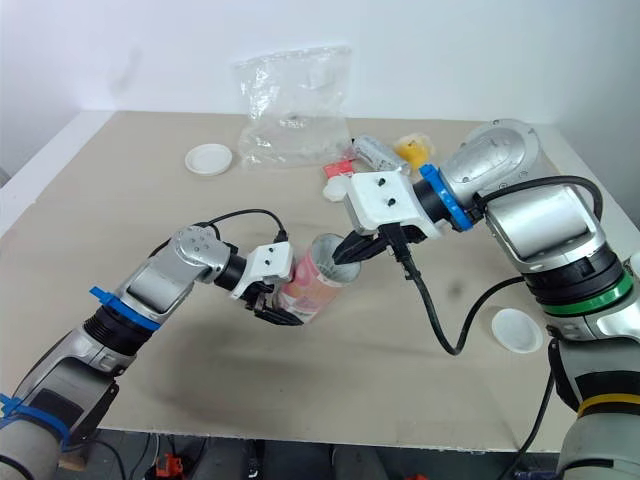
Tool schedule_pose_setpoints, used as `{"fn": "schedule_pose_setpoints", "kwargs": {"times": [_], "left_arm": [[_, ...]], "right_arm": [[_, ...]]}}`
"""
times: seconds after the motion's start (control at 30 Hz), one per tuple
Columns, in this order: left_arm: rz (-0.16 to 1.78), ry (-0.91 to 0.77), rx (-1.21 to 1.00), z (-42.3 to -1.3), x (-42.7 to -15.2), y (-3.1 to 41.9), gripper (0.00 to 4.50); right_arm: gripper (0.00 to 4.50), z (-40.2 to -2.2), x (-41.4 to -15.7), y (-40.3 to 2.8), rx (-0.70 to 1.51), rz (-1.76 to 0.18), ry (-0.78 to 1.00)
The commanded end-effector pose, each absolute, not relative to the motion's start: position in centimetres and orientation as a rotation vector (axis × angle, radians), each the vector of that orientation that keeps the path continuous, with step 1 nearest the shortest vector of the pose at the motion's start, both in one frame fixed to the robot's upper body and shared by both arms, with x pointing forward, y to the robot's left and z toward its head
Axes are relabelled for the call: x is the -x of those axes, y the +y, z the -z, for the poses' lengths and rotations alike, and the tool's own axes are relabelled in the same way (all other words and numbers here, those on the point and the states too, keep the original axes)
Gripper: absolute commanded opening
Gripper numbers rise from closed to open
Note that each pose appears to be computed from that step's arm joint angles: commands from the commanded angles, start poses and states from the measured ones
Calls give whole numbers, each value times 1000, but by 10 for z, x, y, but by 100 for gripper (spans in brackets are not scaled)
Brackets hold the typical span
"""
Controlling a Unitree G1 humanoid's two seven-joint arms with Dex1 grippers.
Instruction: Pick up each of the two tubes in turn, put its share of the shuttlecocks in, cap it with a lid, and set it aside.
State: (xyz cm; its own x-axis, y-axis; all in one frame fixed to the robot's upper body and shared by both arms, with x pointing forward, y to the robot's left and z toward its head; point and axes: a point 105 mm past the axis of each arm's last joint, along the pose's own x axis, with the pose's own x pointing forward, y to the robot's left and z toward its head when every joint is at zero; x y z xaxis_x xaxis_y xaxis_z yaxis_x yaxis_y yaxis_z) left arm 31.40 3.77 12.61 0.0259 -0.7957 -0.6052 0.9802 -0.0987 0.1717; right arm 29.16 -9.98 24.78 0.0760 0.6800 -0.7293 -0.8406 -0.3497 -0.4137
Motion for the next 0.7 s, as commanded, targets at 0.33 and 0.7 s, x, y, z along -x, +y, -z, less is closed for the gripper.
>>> {"fn": "schedule_pose_setpoints", "kwargs": {"times": [0.33, 0.7], "left_arm": [[1554, 372, -662, -123, -310, 33, 341], [1551, 373, -648, -122, -309, 31, 341]], "right_arm": [[4, -226, -303, -80, 1329, -1651, 295], [4, -201, -298, -57, 1359, -1752, 353]]}}
